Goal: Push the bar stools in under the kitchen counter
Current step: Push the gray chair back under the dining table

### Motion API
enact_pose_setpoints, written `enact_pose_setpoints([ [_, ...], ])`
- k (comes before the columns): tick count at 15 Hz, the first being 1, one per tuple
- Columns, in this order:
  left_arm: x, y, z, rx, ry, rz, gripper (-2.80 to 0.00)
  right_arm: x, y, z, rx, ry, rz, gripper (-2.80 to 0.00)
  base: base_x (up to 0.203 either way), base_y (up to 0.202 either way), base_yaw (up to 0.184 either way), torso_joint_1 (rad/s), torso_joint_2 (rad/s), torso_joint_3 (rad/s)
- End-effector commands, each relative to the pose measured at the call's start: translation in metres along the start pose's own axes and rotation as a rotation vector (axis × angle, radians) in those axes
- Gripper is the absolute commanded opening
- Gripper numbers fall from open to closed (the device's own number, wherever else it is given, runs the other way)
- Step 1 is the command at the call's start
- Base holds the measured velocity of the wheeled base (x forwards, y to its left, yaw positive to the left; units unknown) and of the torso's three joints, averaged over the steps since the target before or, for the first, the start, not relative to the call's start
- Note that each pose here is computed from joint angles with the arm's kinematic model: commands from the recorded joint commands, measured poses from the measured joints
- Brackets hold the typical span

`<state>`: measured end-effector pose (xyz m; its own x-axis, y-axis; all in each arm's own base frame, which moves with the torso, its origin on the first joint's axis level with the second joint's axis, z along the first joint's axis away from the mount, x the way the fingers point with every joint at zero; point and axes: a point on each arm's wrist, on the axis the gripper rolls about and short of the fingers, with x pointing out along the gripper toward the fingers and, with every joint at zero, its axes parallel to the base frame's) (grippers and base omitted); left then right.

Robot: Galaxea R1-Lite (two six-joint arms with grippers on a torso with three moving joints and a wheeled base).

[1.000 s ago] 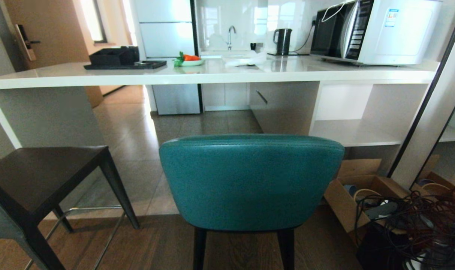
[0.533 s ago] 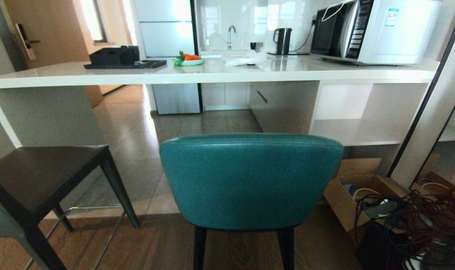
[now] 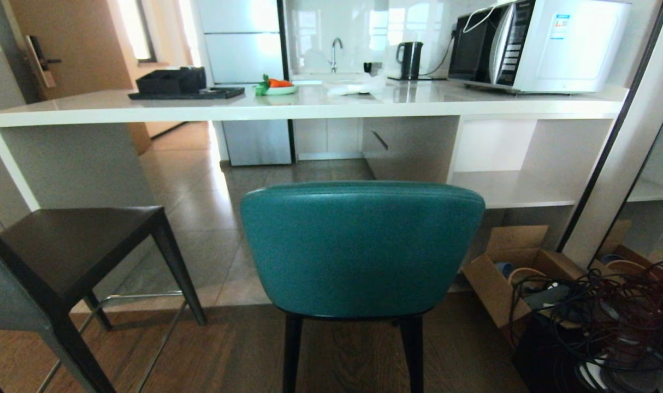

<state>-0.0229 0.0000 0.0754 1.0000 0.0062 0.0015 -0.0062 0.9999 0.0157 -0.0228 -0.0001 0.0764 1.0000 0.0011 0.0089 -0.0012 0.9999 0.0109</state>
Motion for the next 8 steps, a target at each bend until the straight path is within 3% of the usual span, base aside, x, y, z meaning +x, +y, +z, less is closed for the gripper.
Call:
enact_pose_setpoints([
  [1, 0.0002, 0.0000, -0.0008, -0.002, 0.003, 0.000, -2.80, 0.0005, 0.0000, -0.0012, -0.002, 0.006, 0.000, -2.80, 0.000, 0.000, 0.000, 0.000, 0.00, 0.000],
  [5, 0.0002, 0.0000, -0.0008, -0.005, 0.003, -0.002, -2.80, 0.0005, 0.0000, -0.0012, 0.000, 0.006, 0.000, -2.80, 0.000, 0.023, -0.003, 0.002, 0.00, 0.001],
  [8, 0.0002, 0.0000, -0.0008, -0.005, 0.003, -0.002, -2.80, 0.0005, 0.0000, -0.0012, 0.000, 0.006, 0.000, -2.80, 0.000, 0.187, -0.002, 0.001, 0.00, 0.006],
])
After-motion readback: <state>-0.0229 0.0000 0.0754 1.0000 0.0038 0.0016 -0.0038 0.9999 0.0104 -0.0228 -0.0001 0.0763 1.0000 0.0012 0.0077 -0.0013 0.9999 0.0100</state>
